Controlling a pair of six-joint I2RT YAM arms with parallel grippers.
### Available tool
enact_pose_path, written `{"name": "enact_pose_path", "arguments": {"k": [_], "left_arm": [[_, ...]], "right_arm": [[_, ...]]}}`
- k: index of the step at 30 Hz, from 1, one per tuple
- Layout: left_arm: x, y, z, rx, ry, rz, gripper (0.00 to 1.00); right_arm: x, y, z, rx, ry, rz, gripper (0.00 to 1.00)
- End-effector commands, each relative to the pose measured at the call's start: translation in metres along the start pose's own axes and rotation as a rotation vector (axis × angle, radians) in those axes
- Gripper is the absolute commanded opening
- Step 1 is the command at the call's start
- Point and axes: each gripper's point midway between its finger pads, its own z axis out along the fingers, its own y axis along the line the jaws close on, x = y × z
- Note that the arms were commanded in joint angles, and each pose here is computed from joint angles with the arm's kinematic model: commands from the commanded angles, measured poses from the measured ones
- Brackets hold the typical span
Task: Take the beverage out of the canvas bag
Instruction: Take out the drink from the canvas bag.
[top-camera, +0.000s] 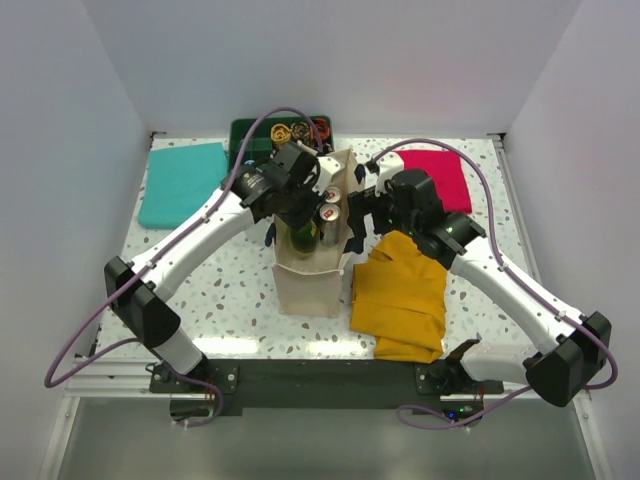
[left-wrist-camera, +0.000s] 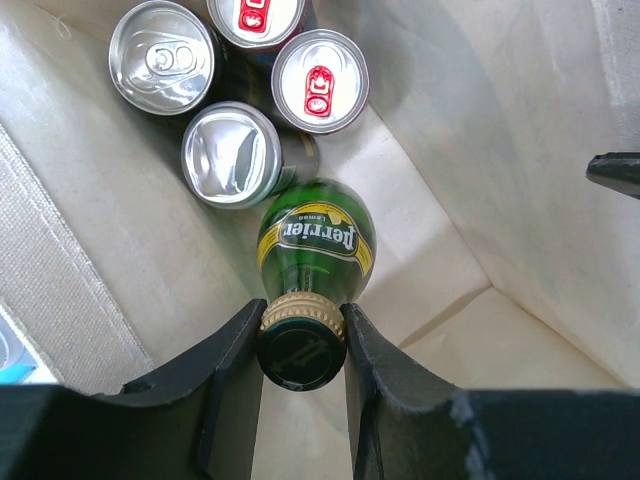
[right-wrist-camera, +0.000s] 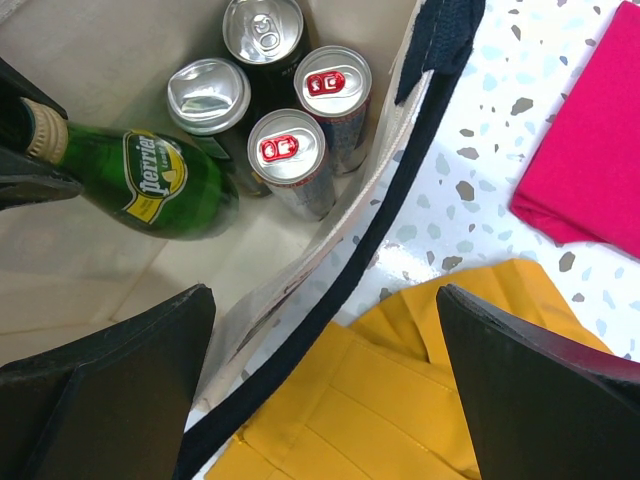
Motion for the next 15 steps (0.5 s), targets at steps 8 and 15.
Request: {"name": "enact_pose_path", "arguments": {"k": [8,15], "left_arm": [[-0.06,0.01,-0.053,-0.031,-0.255,0.008,0.0],[-0.062,0.01,-0.053,-0.033,-0.283,-0.002,0.0]], "right_arm": [[-0.018,0.001,-0.007,-0.004,-0.059,-0.008,0.98],[-0.015,0.0,-0.005,-0.005,-0.051,-0.008,0.98]]}}
